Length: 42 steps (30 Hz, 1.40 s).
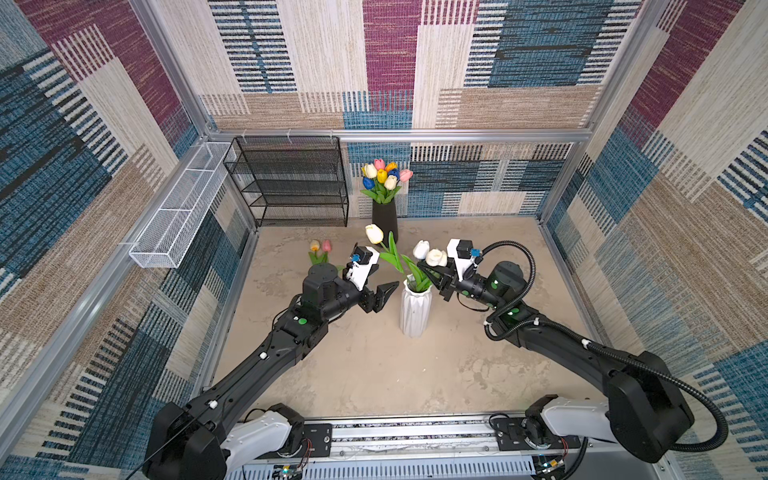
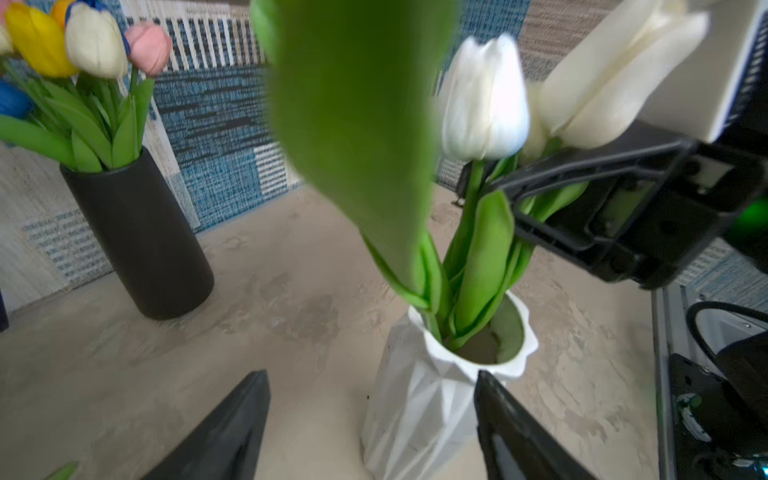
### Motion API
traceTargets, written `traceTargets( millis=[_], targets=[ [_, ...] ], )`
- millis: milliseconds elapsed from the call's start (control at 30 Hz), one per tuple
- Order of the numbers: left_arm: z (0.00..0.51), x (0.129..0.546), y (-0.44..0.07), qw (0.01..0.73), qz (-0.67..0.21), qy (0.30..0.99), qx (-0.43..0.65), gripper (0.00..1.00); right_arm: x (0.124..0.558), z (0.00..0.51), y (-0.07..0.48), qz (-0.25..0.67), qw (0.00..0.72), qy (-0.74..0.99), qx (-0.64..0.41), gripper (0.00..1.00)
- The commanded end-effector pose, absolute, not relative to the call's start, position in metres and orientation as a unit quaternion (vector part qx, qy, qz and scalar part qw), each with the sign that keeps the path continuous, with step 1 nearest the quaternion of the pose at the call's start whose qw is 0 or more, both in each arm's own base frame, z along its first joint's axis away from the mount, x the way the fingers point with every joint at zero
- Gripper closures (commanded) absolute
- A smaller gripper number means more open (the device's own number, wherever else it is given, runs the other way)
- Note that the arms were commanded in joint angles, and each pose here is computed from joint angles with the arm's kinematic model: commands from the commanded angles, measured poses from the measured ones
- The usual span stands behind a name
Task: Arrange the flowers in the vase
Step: 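Lower the cream tulip into the white vase and open the left gripper, then move the left gripper back down to the loose tulips, then close the left gripper on a yellow-tipped tulip stem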
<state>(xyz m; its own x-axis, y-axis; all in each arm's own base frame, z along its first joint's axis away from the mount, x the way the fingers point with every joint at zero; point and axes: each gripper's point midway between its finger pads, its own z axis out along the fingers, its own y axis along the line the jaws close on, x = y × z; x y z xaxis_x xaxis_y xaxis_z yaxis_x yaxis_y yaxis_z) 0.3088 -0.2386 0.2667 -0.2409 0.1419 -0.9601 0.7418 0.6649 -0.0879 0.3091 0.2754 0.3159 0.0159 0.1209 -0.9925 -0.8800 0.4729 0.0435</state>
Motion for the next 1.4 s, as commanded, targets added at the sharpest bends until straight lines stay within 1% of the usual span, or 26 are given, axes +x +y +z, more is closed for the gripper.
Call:
traceTargets(
  millis=[0, 100, 133, 167, 233, 300, 333, 400, 467, 533, 600, 633, 733, 800, 833, 900, 1000, 1167, 1267, 1300, 1367],
  targets=[
    [0.245, 0.315, -0.227, 0.51, -0.237, 0.772, 0.296, 0.18, 0.312, 0.318, 0.274, 0.39, 0.642, 0.576, -0.323, 0.81],
    [0.245, 0.315, -0.222, 0.513, -0.225, 0.774, 0.295, 0.18, 0.311, 0.318, 0.274, 0.39, 0.641, 0.576, -0.324, 0.81],
    [0.245, 0.317, -0.217, 0.52, -0.213, 0.776, 0.288, 0.19, 0.311, 0.318, 0.274, 0.39, 0.642, 0.575, -0.324, 0.81],
    [0.244, 0.321, -0.208, 0.523, -0.198, 0.782, 0.273, 0.22, 0.311, 0.318, 0.274, 0.389, 0.642, 0.575, -0.324, 0.81],
    [0.241, 0.333, -0.185, 0.522, -0.173, 0.803, 0.23, 0.25, 0.311, 0.318, 0.274, 0.389, 0.642, 0.576, -0.324, 0.81],
    [0.229, 0.346, -0.153, 0.513, -0.148, 0.829, 0.165, 0.26, 0.311, 0.318, 0.273, 0.389, 0.642, 0.575, -0.324, 0.81],
    [0.22, 0.352, -0.133, 0.501, -0.14, 0.846, 0.121, 0.26, 0.311, 0.319, 0.273, 0.389, 0.643, 0.575, -0.324, 0.81],
    [0.197, 0.362, -0.094, 0.463, -0.106, 0.879, 0.036, 0.29, 0.31, 0.32, 0.273, 0.387, 0.645, 0.574, -0.324, 0.81],
    [0.166, 0.366, -0.055, 0.395, -0.058, 0.916, -0.031, 0.3, 0.31, 0.32, 0.272, 0.387, 0.646, 0.573, -0.324, 0.81],
    [0.144, 0.368, -0.031, 0.335, -0.013, 0.94, -0.057, 0.35, 0.309, 0.32, 0.273, 0.389, 0.645, 0.572, -0.324, 0.81],
    [0.127, 0.371, -0.018, 0.296, 0.014, 0.953, -0.063, 0.38, 0.309, 0.321, 0.273, 0.389, 0.645, 0.572, -0.324, 0.81],
    [0.12, 0.372, -0.015, 0.276, 0.016, 0.959, -0.064, 0.42, 0.309, 0.32, 0.273, 0.389, 0.645, 0.573, -0.324, 0.81],
    [0.102, 0.38, -0.005, 0.243, 0.033, 0.968, -0.062, 0.46, 0.31, 0.32, 0.273, 0.388, 0.646, 0.571, -0.325, 0.81],
    [0.091, 0.385, -0.004, 0.219, 0.018, 0.974, -0.057, 0.47, 0.31, 0.321, 0.273, 0.387, 0.647, 0.571, -0.325, 0.81],
    [0.085, 0.389, -0.004, 0.211, 0.009, 0.976, -0.052, 0.51, 0.31, 0.32, 0.272, 0.386, 0.647, 0.572, -0.325, 0.8],
    [0.073, 0.396, -0.004, 0.191, 0.007, 0.98, -0.046, 0.54, 0.31, 0.319, 0.272, 0.386, 0.648, 0.572, -0.324, 0.8],
    [0.056, 0.404, -0.012, 0.158, -0.011, 0.987, -0.032, 0.69, 0.31, 0.319, 0.273, 0.387, 0.647, 0.571, -0.325, 0.8],
    [0.03, 0.415, -0.019, 0.125, -0.028, 0.991, -0.03, 0.66, 0.31, 0.319, 0.272, 0.384, 0.648, 0.572, -0.325, 0.8],
    [0.018, 0.417, -0.017, 0.109, -0.021, 0.993, -0.035, 0.64, 0.309, 0.319, 0.271, 0.382, 0.65, 0.571, -0.326, 0.8],
    [0.015, 0.418, -0.017, 0.105, -0.02, 0.994, -0.035, 0.65, 0.309, 0.32, 0.271, 0.381, 0.651, 0.569, -0.327, 0.8],
    [0.011, 0.419, -0.017, 0.101, -0.02, 0.994, -0.035, 0.71, 0.308, 0.321, 0.27, 0.38, 0.654, 0.567, -0.326, 0.8]
  ],
)
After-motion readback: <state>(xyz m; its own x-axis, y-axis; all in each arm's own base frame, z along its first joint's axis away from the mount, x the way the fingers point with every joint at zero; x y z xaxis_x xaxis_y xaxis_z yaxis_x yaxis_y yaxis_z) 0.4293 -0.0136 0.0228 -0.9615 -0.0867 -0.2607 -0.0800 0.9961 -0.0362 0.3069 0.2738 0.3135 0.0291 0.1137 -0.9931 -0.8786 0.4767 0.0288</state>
